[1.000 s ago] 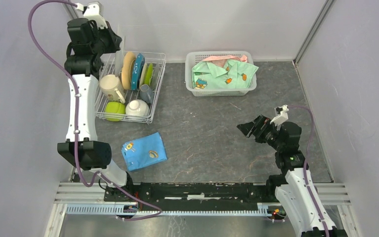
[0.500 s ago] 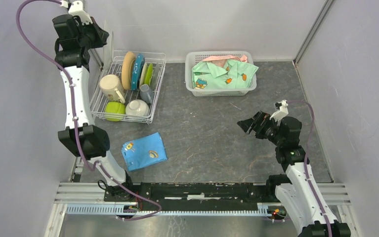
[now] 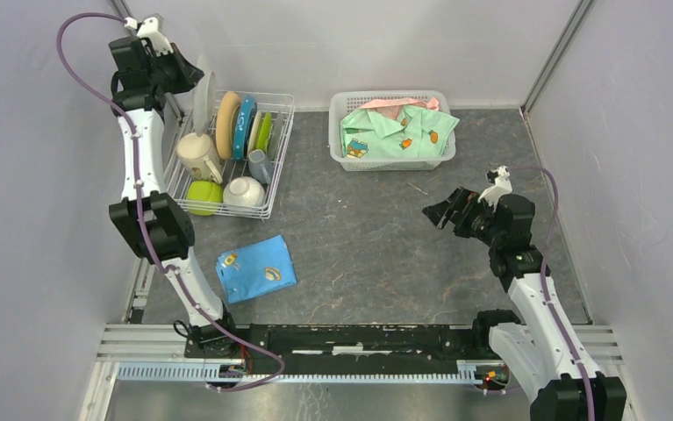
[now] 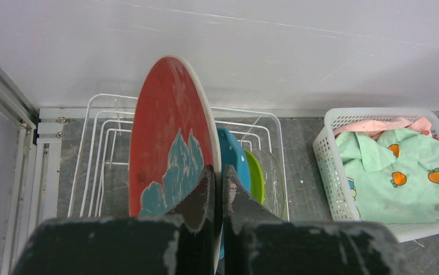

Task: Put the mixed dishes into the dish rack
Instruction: Insert the plate into the dish rack.

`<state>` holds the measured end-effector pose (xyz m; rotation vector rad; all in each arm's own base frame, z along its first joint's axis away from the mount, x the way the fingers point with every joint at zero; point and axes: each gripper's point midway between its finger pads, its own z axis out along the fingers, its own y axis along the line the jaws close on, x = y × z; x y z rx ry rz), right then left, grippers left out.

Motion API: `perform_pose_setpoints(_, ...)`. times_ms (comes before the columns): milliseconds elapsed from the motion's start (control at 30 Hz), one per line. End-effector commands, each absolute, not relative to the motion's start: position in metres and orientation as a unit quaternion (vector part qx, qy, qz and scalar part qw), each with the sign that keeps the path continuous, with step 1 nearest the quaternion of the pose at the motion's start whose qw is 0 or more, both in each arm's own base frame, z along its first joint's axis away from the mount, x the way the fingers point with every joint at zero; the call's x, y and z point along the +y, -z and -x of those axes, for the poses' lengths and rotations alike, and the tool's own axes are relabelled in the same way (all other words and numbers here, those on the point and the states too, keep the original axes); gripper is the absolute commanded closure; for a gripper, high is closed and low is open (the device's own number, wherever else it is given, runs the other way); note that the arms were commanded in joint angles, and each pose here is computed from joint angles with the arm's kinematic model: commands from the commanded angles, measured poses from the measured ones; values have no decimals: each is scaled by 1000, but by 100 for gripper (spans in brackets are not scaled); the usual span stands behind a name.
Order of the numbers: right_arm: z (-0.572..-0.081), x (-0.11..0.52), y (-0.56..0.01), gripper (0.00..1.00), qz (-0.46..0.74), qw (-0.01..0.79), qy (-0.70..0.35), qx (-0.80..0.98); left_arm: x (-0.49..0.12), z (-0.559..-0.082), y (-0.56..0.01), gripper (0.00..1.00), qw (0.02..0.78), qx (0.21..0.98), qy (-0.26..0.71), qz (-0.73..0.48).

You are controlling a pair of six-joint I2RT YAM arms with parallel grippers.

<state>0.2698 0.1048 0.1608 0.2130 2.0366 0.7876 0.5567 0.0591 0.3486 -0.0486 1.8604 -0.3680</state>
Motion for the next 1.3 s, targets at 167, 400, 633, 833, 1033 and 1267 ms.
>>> perform_pose_setpoints(167, -293, 102, -199, 2, -65, 506, -306, 804, 55, -579, -429, 98, 696, 699, 154, -53)
perform_pose_setpoints(400, -296, 102, -195, 2, -65, 504, -306, 805, 69, -596, -392, 98, 677, 720, 144, -45)
perform_pose_setpoints(633, -298, 103, -195, 2, -62, 504, -306, 805, 85, -607, -364, 98, 665, 731, 148, -39)
perform_pose_setpoints(833, -298, 105, -194, 2, -62, 503, -307, 805, 99, -613, -350, 98, 661, 738, 133, -36)
perform_pose_setpoints(1033, -298, 105, -194, 2, -63, 503, -308, 805, 105, -620, -329, 97, 650, 747, 133, -33)
perform_pose_setpoints(1267, -297, 105, -195, 2, -64, 504, -309, 804, 112, -621, -315, 86, 640, 758, 118, -26)
